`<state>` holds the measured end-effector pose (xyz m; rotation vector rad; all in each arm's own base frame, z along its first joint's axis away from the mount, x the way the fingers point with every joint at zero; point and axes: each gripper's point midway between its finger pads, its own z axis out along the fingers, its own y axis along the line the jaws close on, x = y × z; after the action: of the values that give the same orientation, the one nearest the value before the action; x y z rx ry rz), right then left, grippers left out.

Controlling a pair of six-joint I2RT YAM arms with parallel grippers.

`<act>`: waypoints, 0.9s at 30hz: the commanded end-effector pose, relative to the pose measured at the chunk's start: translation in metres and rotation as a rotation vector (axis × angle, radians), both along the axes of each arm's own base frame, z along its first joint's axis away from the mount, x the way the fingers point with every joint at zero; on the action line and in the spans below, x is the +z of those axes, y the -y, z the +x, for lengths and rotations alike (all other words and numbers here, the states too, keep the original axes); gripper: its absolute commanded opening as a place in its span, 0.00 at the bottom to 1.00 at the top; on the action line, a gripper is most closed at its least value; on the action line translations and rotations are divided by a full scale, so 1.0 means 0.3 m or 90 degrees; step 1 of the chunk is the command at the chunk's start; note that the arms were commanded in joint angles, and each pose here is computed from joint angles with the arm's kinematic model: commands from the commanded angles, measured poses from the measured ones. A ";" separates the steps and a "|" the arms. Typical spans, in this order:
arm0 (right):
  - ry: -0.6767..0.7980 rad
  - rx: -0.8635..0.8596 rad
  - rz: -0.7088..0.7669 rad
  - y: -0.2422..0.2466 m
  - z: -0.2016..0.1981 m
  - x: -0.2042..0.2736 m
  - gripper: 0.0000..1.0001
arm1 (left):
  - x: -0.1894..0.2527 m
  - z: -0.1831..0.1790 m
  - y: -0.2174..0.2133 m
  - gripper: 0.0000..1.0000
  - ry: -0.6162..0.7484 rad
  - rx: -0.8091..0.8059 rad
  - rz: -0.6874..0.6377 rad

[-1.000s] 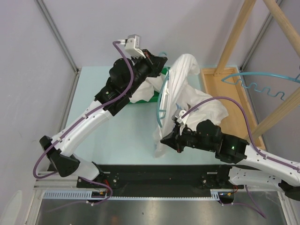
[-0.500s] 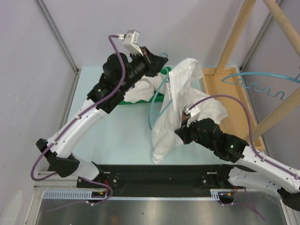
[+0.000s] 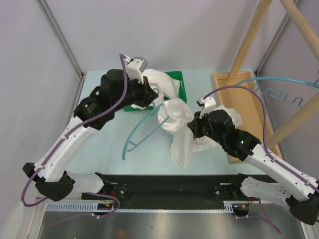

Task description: Remove the t-shirt from the hanger

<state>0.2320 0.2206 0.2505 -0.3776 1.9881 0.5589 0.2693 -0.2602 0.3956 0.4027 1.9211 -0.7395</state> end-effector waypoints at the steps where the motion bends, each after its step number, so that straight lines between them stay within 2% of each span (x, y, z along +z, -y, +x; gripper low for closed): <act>1: -0.019 0.011 0.007 -0.025 -0.001 -0.031 0.00 | 0.003 -0.056 -0.106 0.00 0.026 0.014 0.047; 5: -0.061 0.009 -0.001 -0.014 -0.031 -0.116 0.01 | -0.036 -0.069 -0.123 0.00 0.021 0.001 0.086; 7: -0.077 0.037 0.014 -0.029 -0.064 -0.121 0.08 | -0.044 -0.050 -0.162 0.00 0.030 0.047 0.095; 8: -0.081 0.051 0.022 -0.037 -0.078 -0.116 0.16 | -0.017 -0.044 -0.178 0.00 0.042 0.072 0.076; 10: -0.086 0.082 0.040 -0.060 -0.116 -0.090 0.20 | 0.030 -0.053 -0.240 0.00 0.077 0.126 0.043; 11: -0.085 0.089 0.044 -0.066 -0.126 -0.079 0.33 | 0.081 -0.050 -0.248 0.00 0.106 0.142 0.004; 12: -0.089 0.097 0.046 -0.074 -0.147 -0.074 0.41 | 0.103 -0.074 -0.275 0.00 0.126 0.150 -0.021; 13: -0.082 0.100 0.055 -0.079 -0.153 -0.040 0.60 | 0.126 -0.083 -0.280 0.00 0.142 0.153 -0.046; 15: -0.082 0.095 0.054 -0.081 -0.170 -0.014 0.76 | 0.175 -0.104 -0.275 0.00 0.173 0.146 -0.116; 16: -0.065 0.095 0.071 -0.089 -0.172 0.052 0.87 | 0.212 -0.116 -0.246 0.00 0.184 0.121 -0.161; 18: -0.054 0.105 0.079 -0.104 -0.195 0.105 0.93 | 0.203 -0.132 -0.212 0.00 0.187 0.088 -0.196; 19: -0.052 0.105 0.095 -0.112 -0.202 0.139 0.94 | 0.245 -0.143 -0.200 0.00 0.202 0.075 -0.242; 24: -0.032 0.165 0.228 -0.210 -0.259 0.370 0.95 | 0.219 -0.133 -0.134 0.00 0.180 0.044 -0.317; 27: -0.039 0.220 0.300 -0.302 -0.300 0.451 0.94 | 0.226 -0.098 -0.110 0.00 0.180 0.052 -0.355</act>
<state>0.1541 0.2791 0.3415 -0.4443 1.8877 1.0185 0.2321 -0.2120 0.4364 0.1428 1.5134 -0.9177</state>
